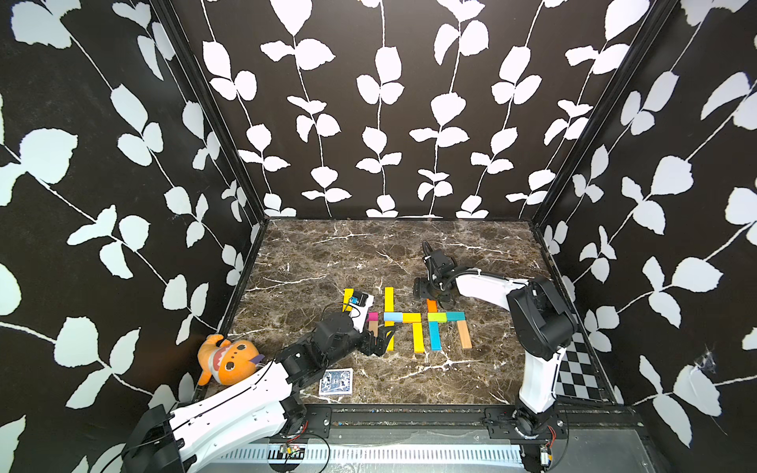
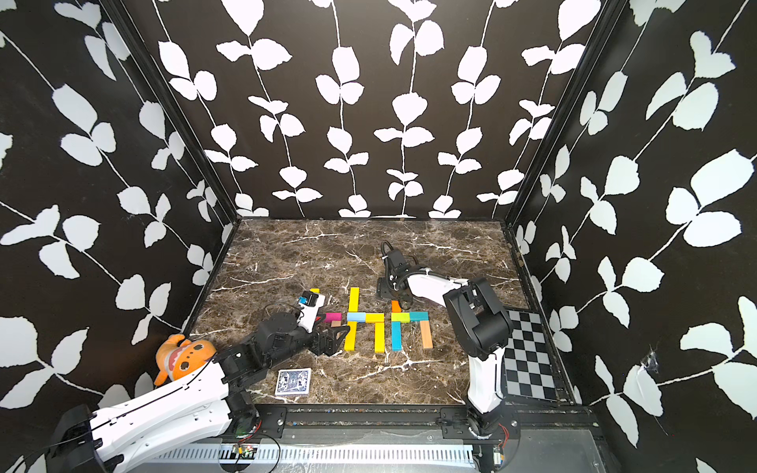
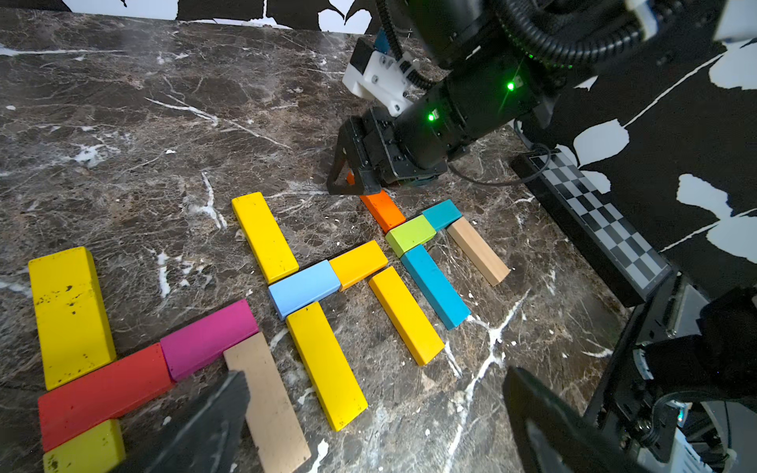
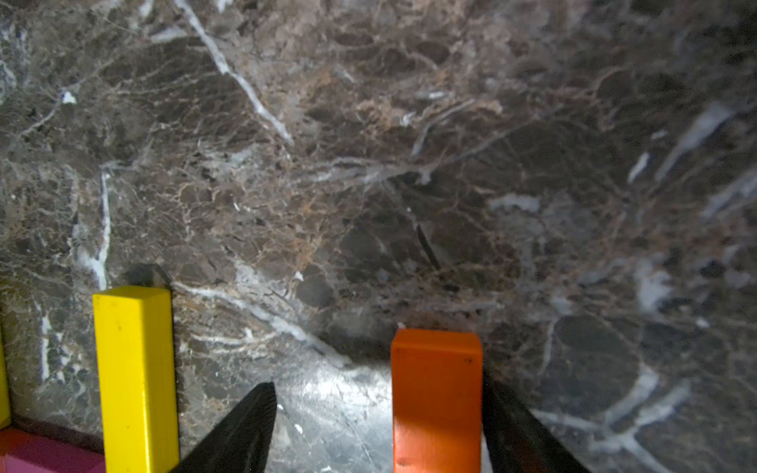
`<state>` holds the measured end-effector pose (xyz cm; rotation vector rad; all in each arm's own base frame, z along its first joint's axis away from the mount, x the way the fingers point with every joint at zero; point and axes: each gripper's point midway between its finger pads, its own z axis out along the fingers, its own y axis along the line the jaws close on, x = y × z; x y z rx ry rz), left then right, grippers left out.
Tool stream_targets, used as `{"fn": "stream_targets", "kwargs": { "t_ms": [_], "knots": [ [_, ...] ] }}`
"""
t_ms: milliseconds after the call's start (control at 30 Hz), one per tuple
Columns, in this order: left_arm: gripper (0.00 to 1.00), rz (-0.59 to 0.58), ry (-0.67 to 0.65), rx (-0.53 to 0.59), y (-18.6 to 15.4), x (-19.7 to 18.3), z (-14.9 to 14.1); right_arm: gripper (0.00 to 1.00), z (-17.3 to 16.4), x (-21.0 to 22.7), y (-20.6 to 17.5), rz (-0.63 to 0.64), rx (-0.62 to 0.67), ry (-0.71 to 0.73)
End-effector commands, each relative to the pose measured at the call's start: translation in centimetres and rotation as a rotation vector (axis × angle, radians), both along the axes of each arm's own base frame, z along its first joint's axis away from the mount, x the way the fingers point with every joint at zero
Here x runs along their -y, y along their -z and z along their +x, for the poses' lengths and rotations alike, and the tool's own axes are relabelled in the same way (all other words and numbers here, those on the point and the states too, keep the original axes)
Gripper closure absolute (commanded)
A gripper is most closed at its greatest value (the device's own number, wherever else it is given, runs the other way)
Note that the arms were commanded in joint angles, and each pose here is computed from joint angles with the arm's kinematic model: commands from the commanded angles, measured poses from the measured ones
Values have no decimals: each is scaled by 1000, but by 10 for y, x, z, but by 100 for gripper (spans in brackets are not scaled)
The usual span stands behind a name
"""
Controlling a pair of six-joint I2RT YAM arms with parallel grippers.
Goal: Assemble the letter h with building blocks
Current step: Reset both arms
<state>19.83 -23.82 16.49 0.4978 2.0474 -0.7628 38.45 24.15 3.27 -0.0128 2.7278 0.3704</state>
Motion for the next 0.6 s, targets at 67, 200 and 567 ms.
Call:
{"fn": "stream_targets", "kwargs": {
  "t_ms": [67, 200, 567],
  "knots": [
    [1, -15, -7, 12, -6, 0, 2, 22, -1, 11, 11, -44, -34, 14],
    [1, -15, -7, 16, -7, 0, 3, 21, 4, 17, 0, -47, 5, 35],
    [1, 26, -112, 121, -42, -6, 28, 13, 16, 36, -131, 50, 462, 53]
  ]
}}
